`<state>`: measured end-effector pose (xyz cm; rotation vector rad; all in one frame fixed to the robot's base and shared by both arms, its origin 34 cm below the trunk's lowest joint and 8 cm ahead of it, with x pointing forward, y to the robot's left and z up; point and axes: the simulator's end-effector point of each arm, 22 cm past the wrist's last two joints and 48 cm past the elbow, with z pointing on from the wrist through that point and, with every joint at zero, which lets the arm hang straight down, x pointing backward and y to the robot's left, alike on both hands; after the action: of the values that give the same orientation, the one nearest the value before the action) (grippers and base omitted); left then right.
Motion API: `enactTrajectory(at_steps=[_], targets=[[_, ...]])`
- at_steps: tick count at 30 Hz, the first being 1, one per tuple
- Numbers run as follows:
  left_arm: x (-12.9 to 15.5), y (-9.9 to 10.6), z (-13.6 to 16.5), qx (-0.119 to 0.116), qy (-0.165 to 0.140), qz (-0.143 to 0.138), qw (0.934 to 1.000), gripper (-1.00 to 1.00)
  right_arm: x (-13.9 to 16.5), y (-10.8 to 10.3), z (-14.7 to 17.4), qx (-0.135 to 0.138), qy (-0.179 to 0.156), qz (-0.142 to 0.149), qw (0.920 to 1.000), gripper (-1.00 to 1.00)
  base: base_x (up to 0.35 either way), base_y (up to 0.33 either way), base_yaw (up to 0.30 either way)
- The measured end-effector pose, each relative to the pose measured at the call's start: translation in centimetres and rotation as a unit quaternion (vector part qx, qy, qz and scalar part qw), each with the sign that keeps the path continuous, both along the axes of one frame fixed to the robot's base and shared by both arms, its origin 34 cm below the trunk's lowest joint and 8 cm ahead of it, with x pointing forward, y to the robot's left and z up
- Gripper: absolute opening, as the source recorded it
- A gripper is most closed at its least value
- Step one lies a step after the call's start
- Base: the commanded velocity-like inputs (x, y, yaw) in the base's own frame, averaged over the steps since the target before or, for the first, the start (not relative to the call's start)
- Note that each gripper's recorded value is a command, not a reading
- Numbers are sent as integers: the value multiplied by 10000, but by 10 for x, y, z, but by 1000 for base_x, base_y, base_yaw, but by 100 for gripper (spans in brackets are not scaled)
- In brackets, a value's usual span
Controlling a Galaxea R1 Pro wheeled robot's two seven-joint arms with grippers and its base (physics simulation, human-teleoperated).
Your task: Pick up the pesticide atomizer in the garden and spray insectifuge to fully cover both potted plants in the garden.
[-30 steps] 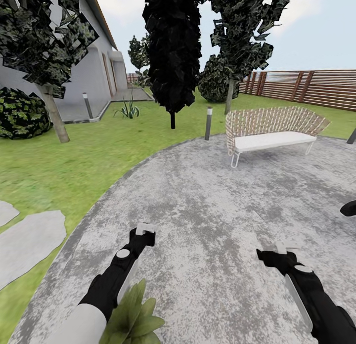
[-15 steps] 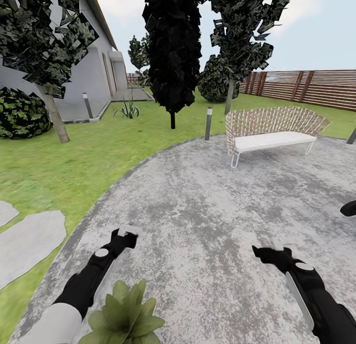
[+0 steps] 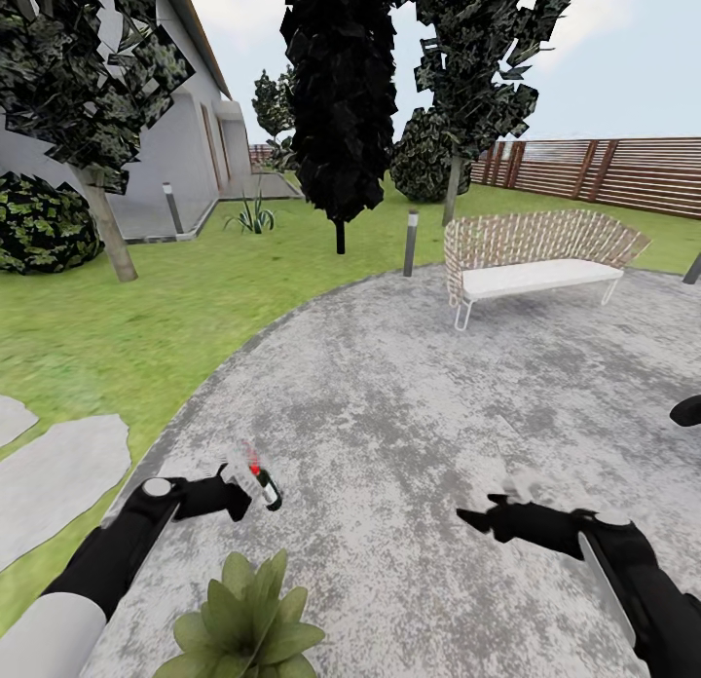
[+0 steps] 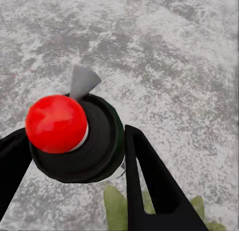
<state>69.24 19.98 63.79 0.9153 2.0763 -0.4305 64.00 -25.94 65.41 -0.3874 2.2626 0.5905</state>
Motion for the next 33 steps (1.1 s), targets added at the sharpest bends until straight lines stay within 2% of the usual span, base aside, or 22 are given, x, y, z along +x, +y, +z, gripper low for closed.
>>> enactTrajectory(at_steps=[2, 3, 4, 7, 9, 11, 15, 18, 20, 21, 23, 26, 27, 28, 33], targets=[[-11, 0, -9, 166, 263, -145, 9994, -100, 1, 7, 11, 70, -108, 137, 9998, 100, 0, 0, 0], [-16, -3, -9, 198, 365, -264, 9988, -100, 0, 16, 24, 174, -217, 313, 9991, 100, 0, 0, 0], [-21, -10, -6, 163, 421, -414, 9981, -100, -3, 28, 39, 333, -342, 572, 9972, 100, 0, 0, 0], [-34, -26, 1, 19, 568, -800, 9952, -100, -13, 52, 71, 636, -571, 1110, 9901, 100, 0, 0, 0], [-44, -31, 2, -12, 706, -1022, 9923, -100, -17, 59, 81, 731, -585, 1250, 9877, 100, 0, 0, 0], [-60, -33, -2, 104, 932, -1356, 9863, -100, -22, 63, 86, 843, -425, 1292, 9871, 100, 0, 0, 0], [-76, -43, -11, 378, 1173, -1756, 9767, -100, -20, 67, 99, 888, -423, 1322, 9863, 100, 0, 0, 0], [-86, -58, -13, 406, 1279, -1977, 9710, -100, -21, 72, 103, 916, -432, 1394, 9850, 100, 0, 0, 0], [-92, -67, -12, 417, 1350, -2149, 9664, -100, -32, 91, 99, 937, -326, 1706, 9803, 100, 0, 0, 0], [-95, -71, -11, 479, 1363, -2255, 9635, -100, -43, 108, 92, 903, -211, 1979, 9758, 100, 0, 0, 0], [-100, -75, -7, 622, 1401, -2465, 9570, -100, -56, 125, 82, 788, -71, 2285, 9703, 100, 0, 0, 0], [-111, -88, -1, 717, 1461, -2768, 9470, -100, -62, 132, 76, 715, 0, 2413, 9678, 100, 0, 0, 0], [-111, -90, 0, 736, 1455, -2799, 9461, -100, -63, 132, 76, 710, 10, 2424, 9676, 100, 0, 0, 0], [-111, -92, 2, 742, 1440, -2823, 9456, -100, -63, 133, 75, 707, 17, 2430, 9674, -100, 0, 0, 0], [-107, -101, 13, 751, 1276, -2879, 9461, -100, -65, 134, 75, 708, 37, 2449, 9670, -100, 0, 0, 0]])
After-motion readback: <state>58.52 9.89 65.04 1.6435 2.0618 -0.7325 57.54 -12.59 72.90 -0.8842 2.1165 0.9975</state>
